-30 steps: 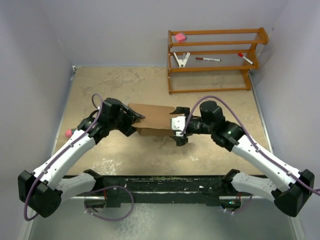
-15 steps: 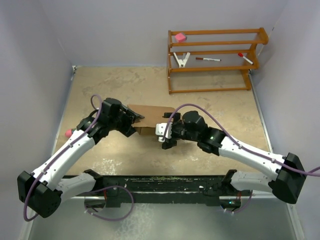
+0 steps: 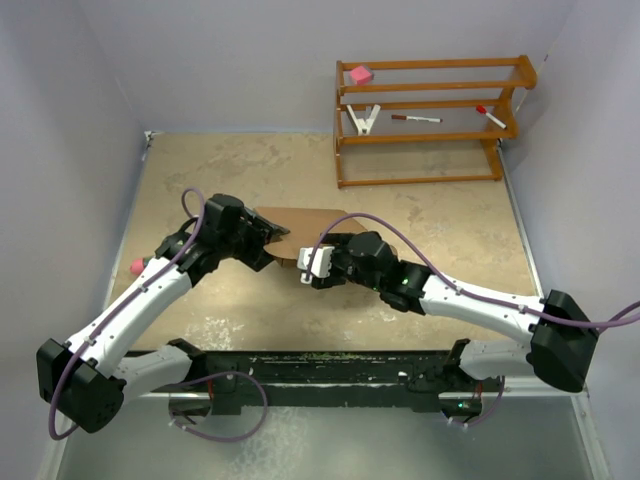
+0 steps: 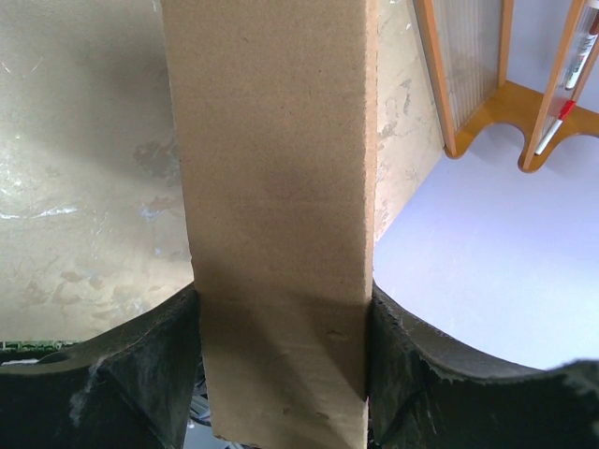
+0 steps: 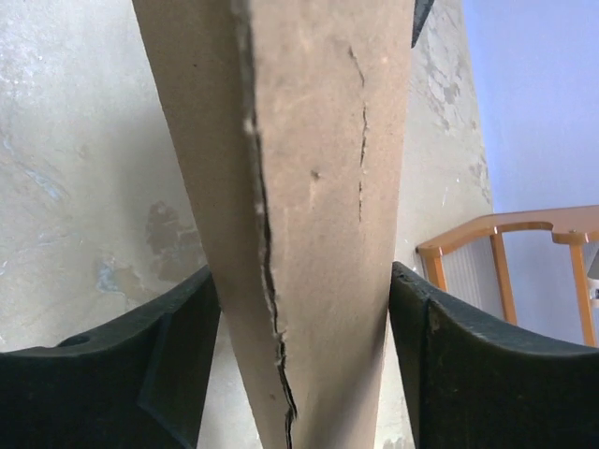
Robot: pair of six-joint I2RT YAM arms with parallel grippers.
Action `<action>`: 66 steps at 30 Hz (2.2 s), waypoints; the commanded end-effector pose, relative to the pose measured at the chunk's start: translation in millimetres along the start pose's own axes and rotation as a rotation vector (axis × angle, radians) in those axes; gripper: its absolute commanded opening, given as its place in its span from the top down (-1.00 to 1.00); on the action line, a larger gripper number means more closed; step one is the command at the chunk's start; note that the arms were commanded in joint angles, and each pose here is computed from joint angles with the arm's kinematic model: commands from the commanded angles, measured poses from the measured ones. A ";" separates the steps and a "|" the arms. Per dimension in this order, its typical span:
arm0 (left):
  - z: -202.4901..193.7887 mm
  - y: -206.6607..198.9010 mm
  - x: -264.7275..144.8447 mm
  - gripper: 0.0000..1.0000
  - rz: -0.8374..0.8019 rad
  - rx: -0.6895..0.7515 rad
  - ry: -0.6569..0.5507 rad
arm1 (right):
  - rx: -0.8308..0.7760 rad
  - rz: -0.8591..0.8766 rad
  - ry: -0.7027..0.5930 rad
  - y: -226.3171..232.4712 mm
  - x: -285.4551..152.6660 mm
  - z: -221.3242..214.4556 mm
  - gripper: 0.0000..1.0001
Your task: Fold the paper box
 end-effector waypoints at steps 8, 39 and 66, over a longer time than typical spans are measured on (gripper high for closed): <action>3.5 -27.4 -12.7 0.09 -0.099 -0.015 -0.009 | 0.040 -0.098 -0.086 -21.6 -12.1 24.2 0.01; 22.8 -48.2 -117.7 -0.96 -0.598 0.665 -0.428 | 0.677 0.116 -0.305 -108.6 -88.0 42.0 0.20; 2.0 25.0 -19.8 -0.96 -0.461 0.892 -0.248 | 1.951 0.460 -0.117 -89.7 11.4 -101.7 0.20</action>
Point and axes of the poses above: each gripper's point midway between its finger pads, its own x axis out along the fingers, its own y axis along the line the jaws close on, z = x × y, the point moved 3 cm from there along -x, back along the fingers, and after that the axes turned 8 degrees about x, right-handed, at the moved point
